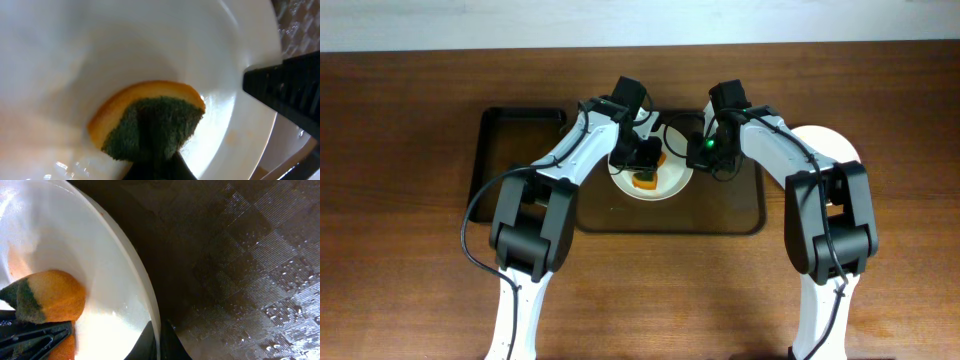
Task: Clean dirty plates on tray and stack at the side
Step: 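Scrub the back plate with the sponge held in the left gripper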
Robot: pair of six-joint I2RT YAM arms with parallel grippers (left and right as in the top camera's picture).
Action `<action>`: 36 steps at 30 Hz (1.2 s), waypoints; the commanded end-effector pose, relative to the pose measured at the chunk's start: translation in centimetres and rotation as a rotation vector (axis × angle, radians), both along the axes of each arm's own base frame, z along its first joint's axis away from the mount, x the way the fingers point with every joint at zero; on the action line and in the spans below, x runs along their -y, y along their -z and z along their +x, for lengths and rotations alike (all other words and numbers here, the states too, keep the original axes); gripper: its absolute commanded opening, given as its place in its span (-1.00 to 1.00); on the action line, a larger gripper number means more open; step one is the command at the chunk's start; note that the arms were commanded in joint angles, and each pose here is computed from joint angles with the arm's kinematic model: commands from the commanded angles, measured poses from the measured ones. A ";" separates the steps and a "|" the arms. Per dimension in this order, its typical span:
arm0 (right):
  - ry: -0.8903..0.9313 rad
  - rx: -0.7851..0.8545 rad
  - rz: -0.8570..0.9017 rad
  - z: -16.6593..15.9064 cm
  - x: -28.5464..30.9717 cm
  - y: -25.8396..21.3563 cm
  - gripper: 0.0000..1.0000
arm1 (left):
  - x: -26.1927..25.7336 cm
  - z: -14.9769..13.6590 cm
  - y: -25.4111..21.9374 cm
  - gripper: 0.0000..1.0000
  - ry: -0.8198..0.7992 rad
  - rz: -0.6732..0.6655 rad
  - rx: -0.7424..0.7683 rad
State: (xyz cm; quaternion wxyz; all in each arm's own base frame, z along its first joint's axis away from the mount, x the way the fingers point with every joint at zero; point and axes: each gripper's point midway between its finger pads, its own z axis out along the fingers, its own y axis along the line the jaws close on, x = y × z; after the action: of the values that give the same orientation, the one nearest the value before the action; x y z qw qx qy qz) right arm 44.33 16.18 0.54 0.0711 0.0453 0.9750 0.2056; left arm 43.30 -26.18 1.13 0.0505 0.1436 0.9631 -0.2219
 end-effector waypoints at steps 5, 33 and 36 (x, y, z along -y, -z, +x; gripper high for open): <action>-0.010 -0.050 -0.043 -1.1 0.4 2.5 -0.92 | -7.5 8.0 2.1 -1.00 -0.348 0.448 0.354; -0.009 -0.050 -0.046 -1.1 0.5 2.5 -0.91 | -7.9 1.7 4.5 -1.00 -0.355 0.468 0.056; -0.009 -0.050 -0.046 -1.1 0.5 2.5 -0.92 | -1.8 -3.2 3.8 -1.00 -0.051 0.132 -0.162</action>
State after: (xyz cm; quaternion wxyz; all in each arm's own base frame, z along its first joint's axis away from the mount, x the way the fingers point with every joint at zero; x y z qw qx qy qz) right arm 44.41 16.21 0.54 0.0727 0.0457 0.9748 0.2060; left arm 45.98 -19.84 0.53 0.1070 -0.0010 0.9942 -0.0118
